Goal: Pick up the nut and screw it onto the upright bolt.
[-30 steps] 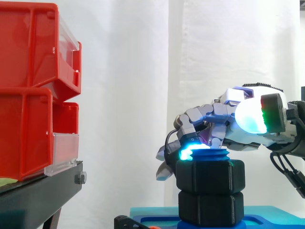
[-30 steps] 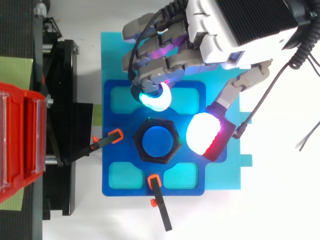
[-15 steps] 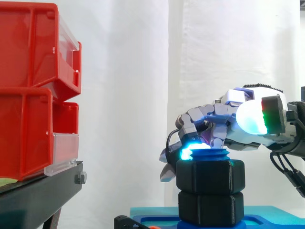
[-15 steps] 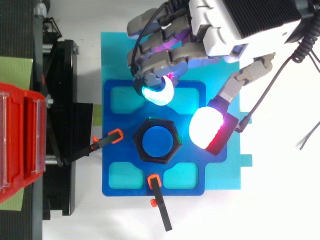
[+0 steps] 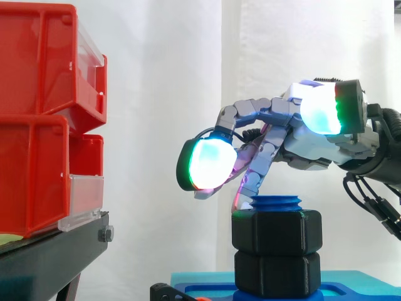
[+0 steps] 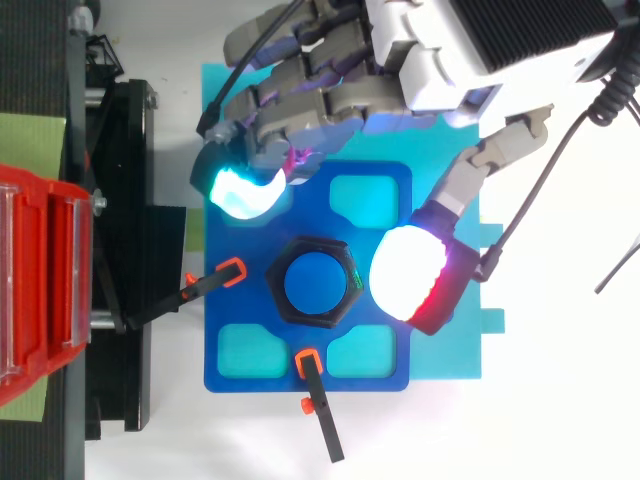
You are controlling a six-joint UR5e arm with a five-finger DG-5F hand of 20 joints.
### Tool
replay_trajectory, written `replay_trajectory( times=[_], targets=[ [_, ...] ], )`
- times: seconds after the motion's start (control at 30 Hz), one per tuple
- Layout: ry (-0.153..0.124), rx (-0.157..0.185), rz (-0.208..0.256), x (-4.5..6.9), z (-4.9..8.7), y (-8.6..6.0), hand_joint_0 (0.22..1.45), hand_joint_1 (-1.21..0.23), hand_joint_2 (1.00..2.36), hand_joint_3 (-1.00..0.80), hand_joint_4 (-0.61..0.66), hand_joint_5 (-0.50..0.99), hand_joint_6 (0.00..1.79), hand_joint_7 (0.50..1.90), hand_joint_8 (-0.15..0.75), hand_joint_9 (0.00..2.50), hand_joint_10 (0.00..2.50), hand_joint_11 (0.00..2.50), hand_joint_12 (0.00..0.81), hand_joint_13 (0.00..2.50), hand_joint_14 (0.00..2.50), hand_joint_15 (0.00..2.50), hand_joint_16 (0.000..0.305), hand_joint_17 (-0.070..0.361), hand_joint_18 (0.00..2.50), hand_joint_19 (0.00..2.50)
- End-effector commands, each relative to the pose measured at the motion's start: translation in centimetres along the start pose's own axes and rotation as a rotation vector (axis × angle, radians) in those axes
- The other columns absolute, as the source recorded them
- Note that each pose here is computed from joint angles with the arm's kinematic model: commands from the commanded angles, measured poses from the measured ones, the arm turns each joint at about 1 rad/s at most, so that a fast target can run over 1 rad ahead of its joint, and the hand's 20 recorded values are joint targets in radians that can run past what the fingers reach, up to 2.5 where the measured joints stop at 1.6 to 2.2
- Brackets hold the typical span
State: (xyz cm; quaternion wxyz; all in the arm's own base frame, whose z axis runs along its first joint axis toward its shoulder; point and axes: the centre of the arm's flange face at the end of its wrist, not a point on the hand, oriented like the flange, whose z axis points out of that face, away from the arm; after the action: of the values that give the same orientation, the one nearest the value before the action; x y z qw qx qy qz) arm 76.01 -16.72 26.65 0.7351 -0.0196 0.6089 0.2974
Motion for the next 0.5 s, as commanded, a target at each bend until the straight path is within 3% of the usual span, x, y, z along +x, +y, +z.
replay_trajectory(
  times=[0.0, 0.23, 0.37, 0.47],
  targets=[
    [0.004, -0.005, 0.001, 0.3, 0.4, 0.5, 0.45, -0.24, 1.00, -0.50, 0.20, -0.15, 0.50, 0.78, 0.286, 1.04, 0.00, 0.11, 0.327, 0.67, 0.00, 0.00, 0.036, 0.080, 0.45, 0.00],
    [0.019, 0.001, 0.008, 1.8, 1.0, 1.6, 0.45, -0.24, 1.00, -0.50, 0.18, -0.17, 0.50, 0.69, 0.274, 0.89, 0.00, 0.01, 0.339, 0.60, 0.00, 0.00, 0.037, 0.084, 0.39, 0.00],
    [0.039, 0.020, 0.028, 3.8, 0.7, 2.2, 0.45, -0.24, 1.00, -0.50, 0.17, -0.17, 0.50, 0.68, 0.273, 0.84, 0.00, 0.00, 0.338, 0.57, 0.00, 0.00, 0.039, 0.087, 0.36, 0.00],
    [0.032, 0.022, 0.029, 4.1, 0.8, 2.5, 0.44, -0.24, 1.00, -0.50, 0.17, -0.17, 0.50, 0.69, 0.273, 0.80, 0.00, 0.00, 0.338, 0.56, 0.00, 0.00, 0.039, 0.087, 0.35, 0.00]
  ],
)
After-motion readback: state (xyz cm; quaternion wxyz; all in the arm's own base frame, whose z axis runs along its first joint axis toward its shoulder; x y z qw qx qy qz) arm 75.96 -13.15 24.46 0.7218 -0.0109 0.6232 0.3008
